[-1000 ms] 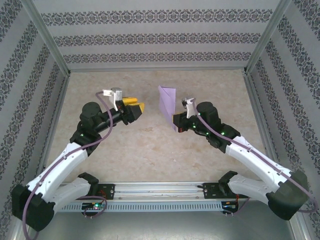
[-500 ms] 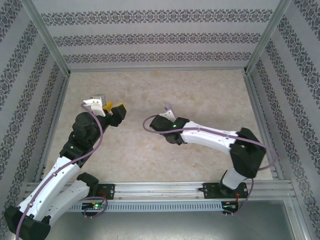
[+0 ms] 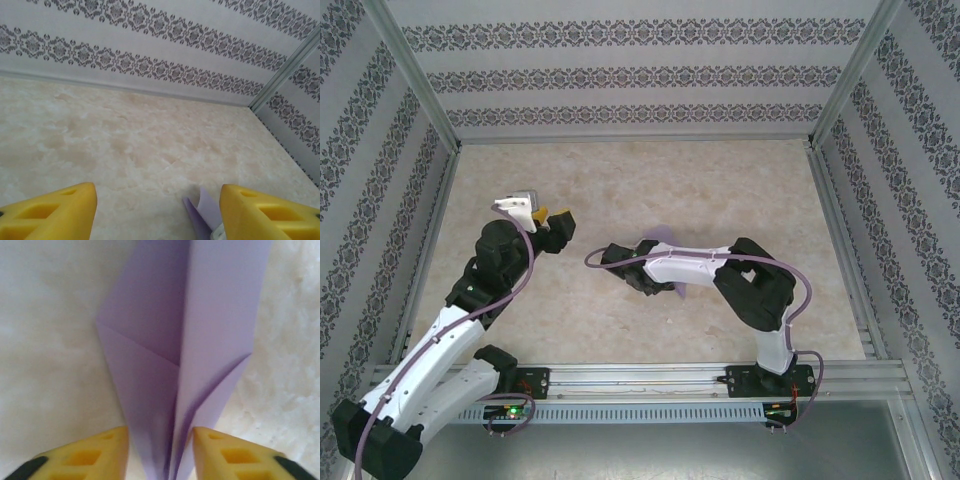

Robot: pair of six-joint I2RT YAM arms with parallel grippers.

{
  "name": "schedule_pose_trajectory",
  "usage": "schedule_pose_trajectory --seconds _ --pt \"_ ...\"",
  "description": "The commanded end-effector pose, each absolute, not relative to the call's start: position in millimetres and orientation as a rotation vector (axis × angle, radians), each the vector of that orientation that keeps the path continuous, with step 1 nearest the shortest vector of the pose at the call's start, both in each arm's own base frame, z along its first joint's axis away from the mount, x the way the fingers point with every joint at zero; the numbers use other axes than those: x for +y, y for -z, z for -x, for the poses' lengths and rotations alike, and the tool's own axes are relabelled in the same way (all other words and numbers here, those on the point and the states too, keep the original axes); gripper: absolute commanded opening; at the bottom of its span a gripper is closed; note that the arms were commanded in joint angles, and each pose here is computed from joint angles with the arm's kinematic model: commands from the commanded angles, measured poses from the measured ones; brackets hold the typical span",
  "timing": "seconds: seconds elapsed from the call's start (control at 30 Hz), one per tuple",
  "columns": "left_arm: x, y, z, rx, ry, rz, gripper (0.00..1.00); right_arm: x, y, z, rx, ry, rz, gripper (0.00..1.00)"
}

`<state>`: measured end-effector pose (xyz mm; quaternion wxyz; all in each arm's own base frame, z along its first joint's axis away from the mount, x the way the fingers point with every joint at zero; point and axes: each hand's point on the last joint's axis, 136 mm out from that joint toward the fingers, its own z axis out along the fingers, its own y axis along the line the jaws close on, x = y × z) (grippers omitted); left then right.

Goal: Fold a paper plane with a square sheet of paper (fold left side to right side)

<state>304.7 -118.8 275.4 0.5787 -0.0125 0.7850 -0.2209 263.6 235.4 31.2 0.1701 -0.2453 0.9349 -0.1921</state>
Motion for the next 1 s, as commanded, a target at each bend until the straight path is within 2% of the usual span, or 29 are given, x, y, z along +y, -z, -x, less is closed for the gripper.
schedule_pose_trajectory --seconds 0.0,0.23,0.5,0.8,0.97 --pt "-121.0 -276.2 -308.6 1.863 0.525 0.012 0.66 247.9 -49.2 -256.8 2.693 0.324 0.622 0.44" --pt "-137.1 -230.8 -324.2 2.005 0.623 0.107 0.65 232.2 -83.9 -258.1 2.667 -0.016 0.429 0.54" --pt "-180.6 -171.3 -340.2 2.167 0.89 0.201 0.59 192.2 -113.1 -270.8 2.548 -0.368 0.15 0.67" --pt "-258.3 -116.2 -341.3 2.344 1.075 0.162 0.6 138.0 -125.7 -278.1 2.345 -0.744 -0.255 0.98" --pt "-291.8 -94.1 -345.9 2.374 1.145 0.166 0.59 118.8 -123.2 -276.0 2.311 -0.829 -0.362 0.98"
